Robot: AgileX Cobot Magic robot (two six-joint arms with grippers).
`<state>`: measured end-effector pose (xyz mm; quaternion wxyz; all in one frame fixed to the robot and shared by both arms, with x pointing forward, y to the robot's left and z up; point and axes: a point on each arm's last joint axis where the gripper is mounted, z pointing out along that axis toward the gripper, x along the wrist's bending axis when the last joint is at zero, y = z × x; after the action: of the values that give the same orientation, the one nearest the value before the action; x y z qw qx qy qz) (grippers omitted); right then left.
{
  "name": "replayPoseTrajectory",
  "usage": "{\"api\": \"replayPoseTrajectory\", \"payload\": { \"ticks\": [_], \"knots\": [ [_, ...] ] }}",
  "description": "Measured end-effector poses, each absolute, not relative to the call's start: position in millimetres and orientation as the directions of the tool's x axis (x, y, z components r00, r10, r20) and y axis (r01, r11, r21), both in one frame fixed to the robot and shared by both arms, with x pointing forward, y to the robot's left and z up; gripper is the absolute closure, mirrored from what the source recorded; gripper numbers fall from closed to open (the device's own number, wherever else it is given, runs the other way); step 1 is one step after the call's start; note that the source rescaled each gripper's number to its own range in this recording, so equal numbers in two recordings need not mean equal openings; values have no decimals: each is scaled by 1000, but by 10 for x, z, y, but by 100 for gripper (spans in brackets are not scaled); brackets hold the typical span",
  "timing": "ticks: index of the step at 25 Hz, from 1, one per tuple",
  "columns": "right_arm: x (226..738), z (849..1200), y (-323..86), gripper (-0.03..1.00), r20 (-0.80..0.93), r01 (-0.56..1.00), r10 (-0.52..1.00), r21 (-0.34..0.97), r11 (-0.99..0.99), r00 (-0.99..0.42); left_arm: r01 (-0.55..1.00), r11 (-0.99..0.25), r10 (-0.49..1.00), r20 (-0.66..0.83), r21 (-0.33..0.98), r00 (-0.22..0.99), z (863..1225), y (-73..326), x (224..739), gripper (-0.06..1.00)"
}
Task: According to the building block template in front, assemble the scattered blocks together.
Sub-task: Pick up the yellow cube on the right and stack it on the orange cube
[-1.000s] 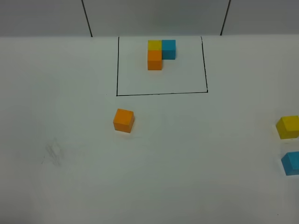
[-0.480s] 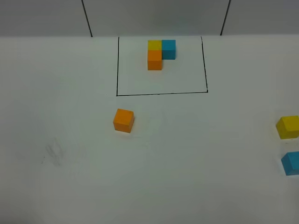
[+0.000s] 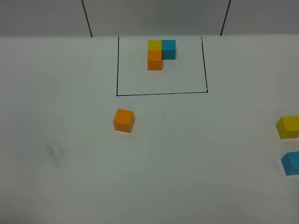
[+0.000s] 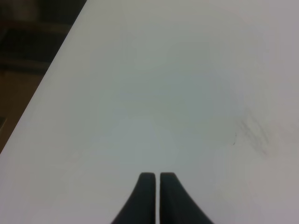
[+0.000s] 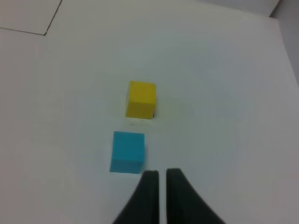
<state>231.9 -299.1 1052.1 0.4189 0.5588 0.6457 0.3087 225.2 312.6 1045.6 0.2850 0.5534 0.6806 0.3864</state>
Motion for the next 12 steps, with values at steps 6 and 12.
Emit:
{"api": "replayPoseTrajectory", "payload": {
  "ticks": [6,12],
  "knots": [
    [2319,10521,-2991,51,-199,463,980,866,188,-25,533,89,974,40,841,-225,10456,3126,2252,94],
    [2311,10523,-2991,13,-182,469,983,867,169,-17,533,90,973,39,841,-226,10456,3126,2252,94]
  ]
}}
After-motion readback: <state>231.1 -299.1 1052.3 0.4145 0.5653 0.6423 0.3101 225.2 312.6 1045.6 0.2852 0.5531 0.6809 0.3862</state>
